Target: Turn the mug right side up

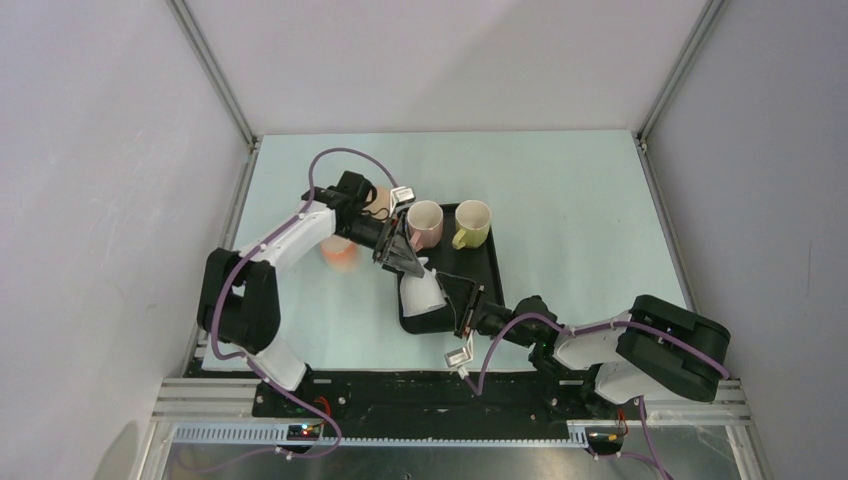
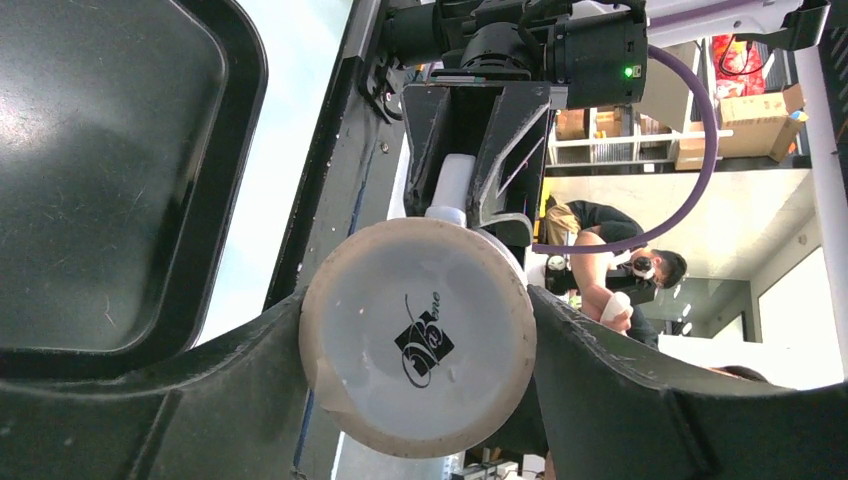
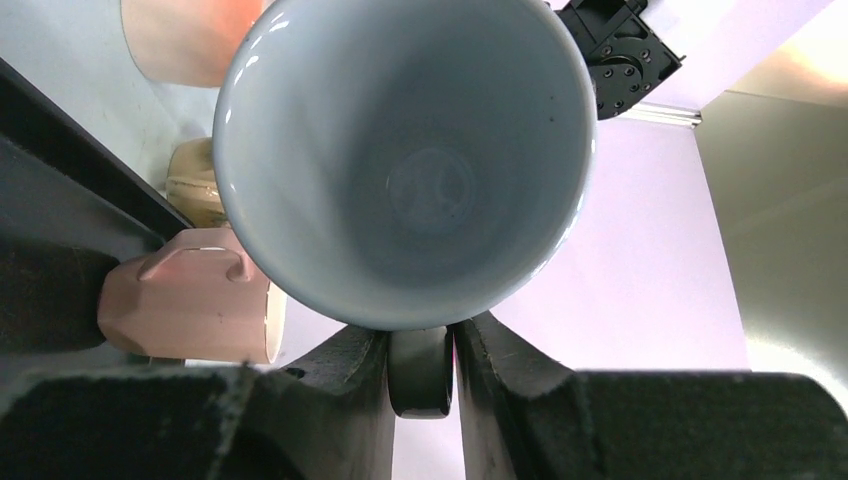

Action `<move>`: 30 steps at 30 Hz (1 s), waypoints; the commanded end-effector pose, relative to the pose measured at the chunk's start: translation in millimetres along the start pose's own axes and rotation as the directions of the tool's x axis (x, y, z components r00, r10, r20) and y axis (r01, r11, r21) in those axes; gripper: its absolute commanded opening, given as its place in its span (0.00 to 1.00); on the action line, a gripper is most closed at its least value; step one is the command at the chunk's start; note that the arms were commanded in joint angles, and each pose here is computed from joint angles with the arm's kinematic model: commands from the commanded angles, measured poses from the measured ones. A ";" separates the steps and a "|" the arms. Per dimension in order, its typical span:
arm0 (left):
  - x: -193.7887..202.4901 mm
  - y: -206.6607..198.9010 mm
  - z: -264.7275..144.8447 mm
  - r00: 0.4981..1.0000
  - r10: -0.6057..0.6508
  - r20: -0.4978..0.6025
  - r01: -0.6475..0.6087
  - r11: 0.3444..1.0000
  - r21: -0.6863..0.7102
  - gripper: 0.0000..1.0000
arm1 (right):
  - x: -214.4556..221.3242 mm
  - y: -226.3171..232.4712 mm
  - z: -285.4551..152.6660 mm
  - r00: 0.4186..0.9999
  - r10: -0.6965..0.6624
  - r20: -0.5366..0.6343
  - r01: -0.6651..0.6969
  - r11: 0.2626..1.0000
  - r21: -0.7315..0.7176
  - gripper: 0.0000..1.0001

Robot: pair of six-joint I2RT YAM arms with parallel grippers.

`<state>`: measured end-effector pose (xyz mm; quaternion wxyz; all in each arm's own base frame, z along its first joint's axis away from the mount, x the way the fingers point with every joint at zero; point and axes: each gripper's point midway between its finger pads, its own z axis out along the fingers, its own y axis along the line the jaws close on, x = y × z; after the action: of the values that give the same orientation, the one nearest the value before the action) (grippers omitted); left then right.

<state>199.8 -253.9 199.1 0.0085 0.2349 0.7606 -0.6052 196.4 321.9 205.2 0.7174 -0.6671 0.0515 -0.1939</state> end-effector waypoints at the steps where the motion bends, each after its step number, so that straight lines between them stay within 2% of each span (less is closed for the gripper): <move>1: -5.6 -24.4 0.3 0.999 0.048 0.006 -0.048 0.994 0.097 0.85 | 10.9 -59.1 -5.4 0.999 0.006 -0.042 0.004 0.973 0.232 0.00; 3: -5.7 -24.2 -0.1 0.999 0.049 0.007 -0.049 0.994 0.095 0.97 | 11.0 -57.4 -5.1 0.999 0.010 -0.042 0.000 0.974 0.228 0.00; 4: -5.7 -24.6 -0.6 0.999 0.052 0.009 -0.053 0.994 0.093 0.99 | 10.9 -56.6 -5.1 0.999 0.015 -0.041 -0.005 0.974 0.226 0.00; 12: -9.3 -21.5 -7.0 0.997 0.065 0.031 -0.067 0.996 0.059 1.00 | 14.1 -50.7 -9.4 0.993 0.105 -0.047 -0.092 0.971 0.220 0.00; 21: -22.3 -14.3 -28.5 0.990 0.094 0.100 -0.091 0.995 -0.038 1.00 | 19.3 -21.4 -19.9 0.952 0.294 -0.089 -0.286 0.953 0.099 0.00; 27: -32.0 -14.3 -43.4 0.981 0.129 0.144 -0.112 0.987 -0.116 1.00 | 24.8 4.2 -28.1 0.905 0.398 -0.148 -0.402 0.915 0.000 0.00; 30: -38.5 -15.7 -54.2 0.974 0.147 0.175 -0.121 0.981 -0.149 1.00 | 29.9 26.5 -32.0 0.850 0.479 -0.220 -0.507 0.857 -0.090 0.00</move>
<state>232.3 -228.1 213.6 0.0805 0.2140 0.7792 -0.5836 207.1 288.3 175.8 0.6936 -0.6759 0.2302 -0.0954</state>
